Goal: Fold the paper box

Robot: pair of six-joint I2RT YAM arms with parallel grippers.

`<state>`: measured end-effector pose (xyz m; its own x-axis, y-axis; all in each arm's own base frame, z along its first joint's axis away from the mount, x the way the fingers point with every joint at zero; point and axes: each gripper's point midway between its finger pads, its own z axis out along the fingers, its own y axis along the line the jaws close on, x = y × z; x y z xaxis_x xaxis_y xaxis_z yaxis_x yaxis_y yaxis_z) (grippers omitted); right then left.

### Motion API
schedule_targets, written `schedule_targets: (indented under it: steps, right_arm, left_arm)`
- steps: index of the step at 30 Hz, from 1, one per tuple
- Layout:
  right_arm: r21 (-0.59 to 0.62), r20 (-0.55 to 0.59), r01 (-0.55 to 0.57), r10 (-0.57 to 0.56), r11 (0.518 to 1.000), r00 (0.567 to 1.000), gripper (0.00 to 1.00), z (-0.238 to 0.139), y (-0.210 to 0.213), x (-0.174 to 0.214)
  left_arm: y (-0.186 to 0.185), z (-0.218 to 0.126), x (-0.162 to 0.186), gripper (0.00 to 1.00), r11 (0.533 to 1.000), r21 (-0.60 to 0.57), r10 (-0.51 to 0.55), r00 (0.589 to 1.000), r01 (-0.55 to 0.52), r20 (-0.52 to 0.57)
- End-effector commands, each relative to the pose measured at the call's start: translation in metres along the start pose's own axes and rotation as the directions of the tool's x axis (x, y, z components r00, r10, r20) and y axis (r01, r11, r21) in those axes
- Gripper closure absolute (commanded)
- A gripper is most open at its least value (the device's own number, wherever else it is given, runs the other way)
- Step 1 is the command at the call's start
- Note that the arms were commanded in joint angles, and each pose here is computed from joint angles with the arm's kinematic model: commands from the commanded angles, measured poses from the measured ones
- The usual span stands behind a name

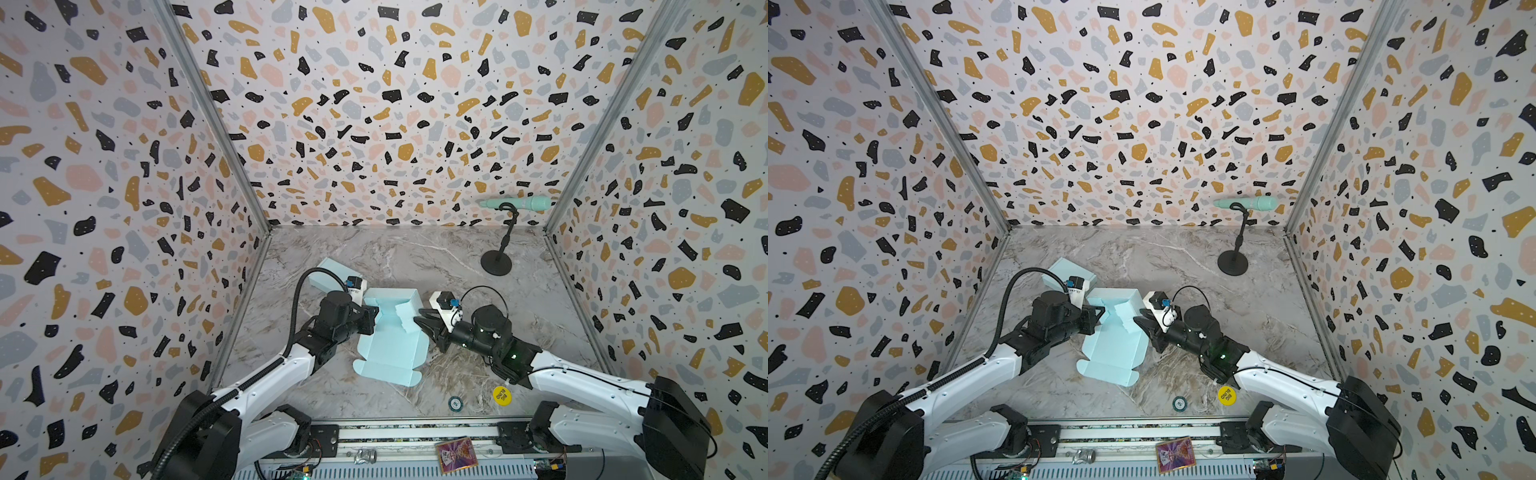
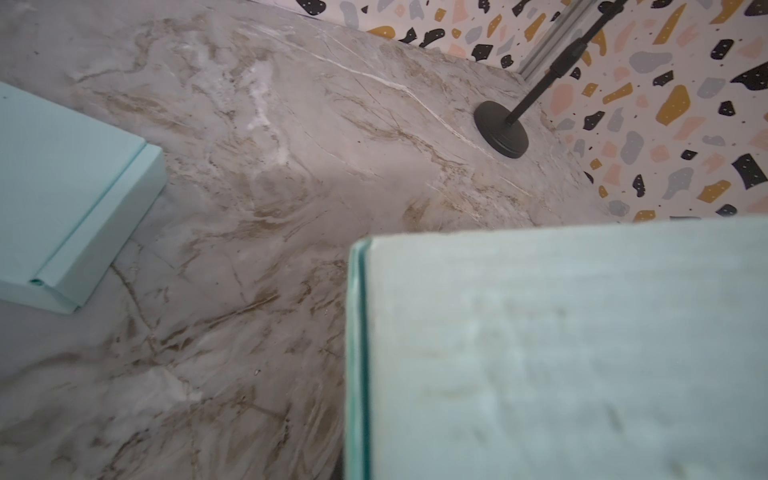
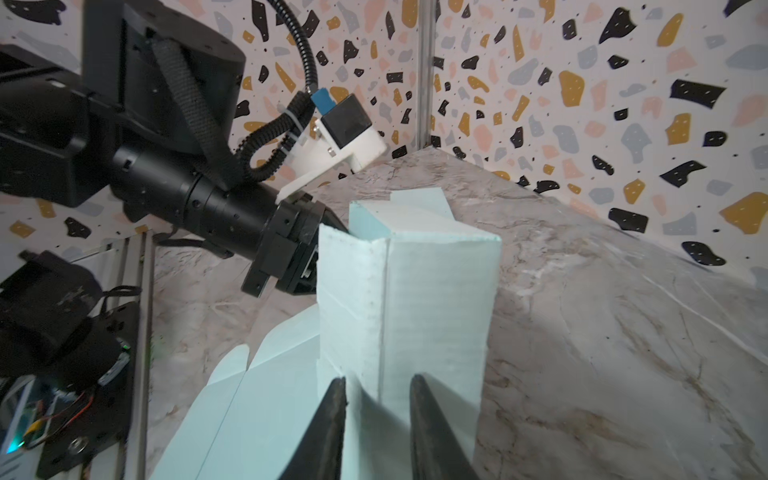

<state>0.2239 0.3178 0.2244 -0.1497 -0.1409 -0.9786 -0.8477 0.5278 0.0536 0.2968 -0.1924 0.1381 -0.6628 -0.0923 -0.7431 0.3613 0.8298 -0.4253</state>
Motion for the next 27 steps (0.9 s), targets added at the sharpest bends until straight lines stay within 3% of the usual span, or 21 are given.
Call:
schedule_targets:
  steps: [1, 9, 16, 27]
  right_arm:
    - [0.185, -0.062, 0.028, -0.016, 0.982, 0.998, 0.69, 0.009, -0.021, 0.003]
    - [0.396, -0.159, 0.051, 0.014, 0.917, 0.987, 0.68, 0.020, -0.045, 0.019]
    - [0.513, -0.271, 0.162, -0.019, 0.843, 0.962, 0.72, 0.027, -0.057, 0.034]
    - [0.648, -0.405, 0.374, -0.116, 0.663, 0.907, 0.81, 0.029, -0.069, 0.044]
  left_arm:
    - [-0.019, -0.001, -0.008, 1.00, 0.998, 0.056, -0.003, 0.999, 0.000, 0.050]
    - [-0.022, -0.002, -0.003, 1.00, 0.999, 0.028, -0.028, 0.997, 0.026, 0.065]
    - [-0.027, 0.001, 0.002, 1.00, 0.999, 0.027, -0.042, 0.996, 0.040, 0.074]
    - [-0.041, 0.005, 0.004, 1.00, 0.997, 0.049, -0.067, 0.993, 0.062, 0.094]
